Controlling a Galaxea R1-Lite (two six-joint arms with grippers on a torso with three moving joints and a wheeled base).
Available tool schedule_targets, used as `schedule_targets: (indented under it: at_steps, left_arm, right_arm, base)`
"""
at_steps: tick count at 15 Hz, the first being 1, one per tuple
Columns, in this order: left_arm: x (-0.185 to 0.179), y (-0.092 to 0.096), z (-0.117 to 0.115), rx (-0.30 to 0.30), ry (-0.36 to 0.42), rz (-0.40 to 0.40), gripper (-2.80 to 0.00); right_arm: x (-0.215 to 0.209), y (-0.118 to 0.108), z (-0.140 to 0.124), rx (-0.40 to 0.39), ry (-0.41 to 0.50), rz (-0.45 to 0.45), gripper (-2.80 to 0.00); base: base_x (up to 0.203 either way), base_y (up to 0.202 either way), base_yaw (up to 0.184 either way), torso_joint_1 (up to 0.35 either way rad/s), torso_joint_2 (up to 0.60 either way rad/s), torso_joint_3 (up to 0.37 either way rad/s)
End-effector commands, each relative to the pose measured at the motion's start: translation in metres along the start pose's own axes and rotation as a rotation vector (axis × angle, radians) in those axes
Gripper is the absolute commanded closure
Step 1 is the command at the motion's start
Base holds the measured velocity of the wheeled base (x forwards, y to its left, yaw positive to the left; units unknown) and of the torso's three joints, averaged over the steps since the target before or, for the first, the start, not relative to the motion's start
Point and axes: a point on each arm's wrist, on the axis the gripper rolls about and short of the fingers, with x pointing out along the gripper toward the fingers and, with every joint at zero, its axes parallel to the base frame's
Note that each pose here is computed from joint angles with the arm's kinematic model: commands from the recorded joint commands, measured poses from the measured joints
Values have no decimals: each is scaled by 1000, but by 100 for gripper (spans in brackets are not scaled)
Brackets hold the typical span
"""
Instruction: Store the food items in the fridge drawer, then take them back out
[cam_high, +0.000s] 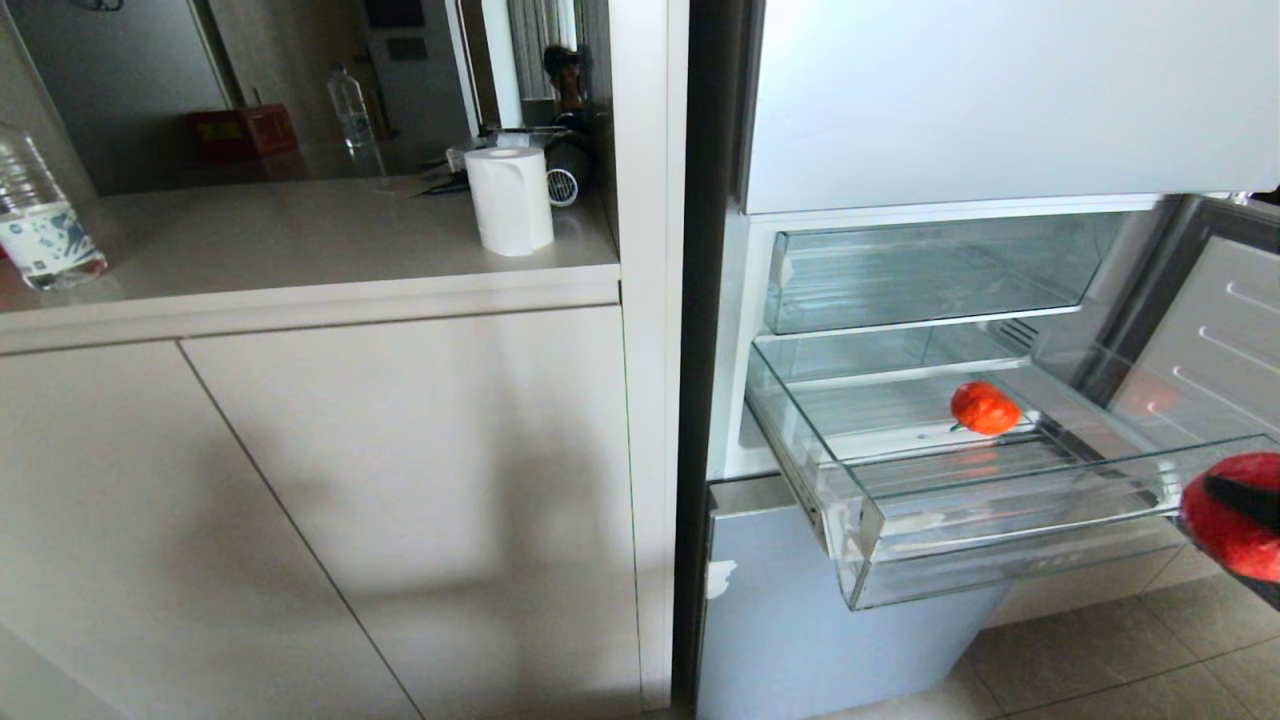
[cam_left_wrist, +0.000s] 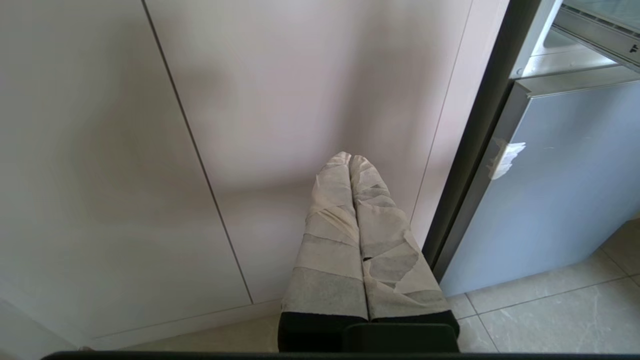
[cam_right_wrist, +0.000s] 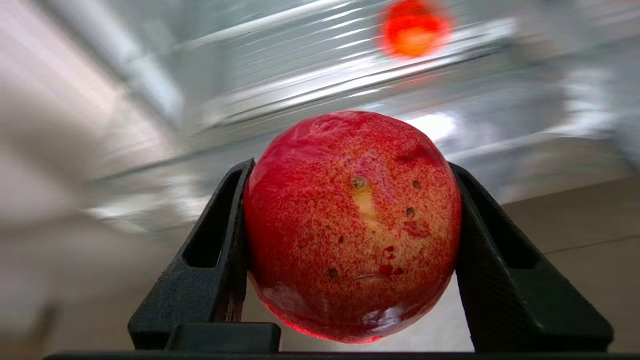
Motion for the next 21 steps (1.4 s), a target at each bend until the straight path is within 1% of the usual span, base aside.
schedule_targets:
  at_steps: [1,3,4,6,8,11,14,17,21]
  left_arm:
    - [0,0,0,0,2,0,0]
    - [0,0,0,0,0,0,0]
    - [0,0,0,0,0,0,0]
    - [0,0,0,0,1,0,0]
    - [0,0,0,0,1,0,0]
    - [0,0,0,0,0,0,0]
    - [0,0,0,0,0,0,0]
    - [0,0,0,0,1,0,0]
    - [0,0,0,0,0,0,0]
  right_arm:
    - [30,27,20,10,55,92,0]
    - [71,43,24,27,136,95,0]
    - [90,53,25,24,161,105,0]
    - [124,71,38,12,140,119,0]
    - [156,77,45,6,132,91,0]
    - [204,77,33,-7,190,25,0]
    - [239,74,18,-10,239,3,0]
    - [264,73,12,-18,245,-3,0]
    - [275,72,6,-48,258,-2,0]
  base:
    - [0,0,0,0,0,0]
    - [0,0,0,0,0,0]
    - [0,0,0,0,0,0]
    - [0,0,0,0,0,0]
    - [0,0,0,0,0,0]
    - [0,0,0,0,0,0]
    - [0,0,0,0,0,0]
    - [0,0,0,0,0,0]
    - [0,0,0,0,0,0]
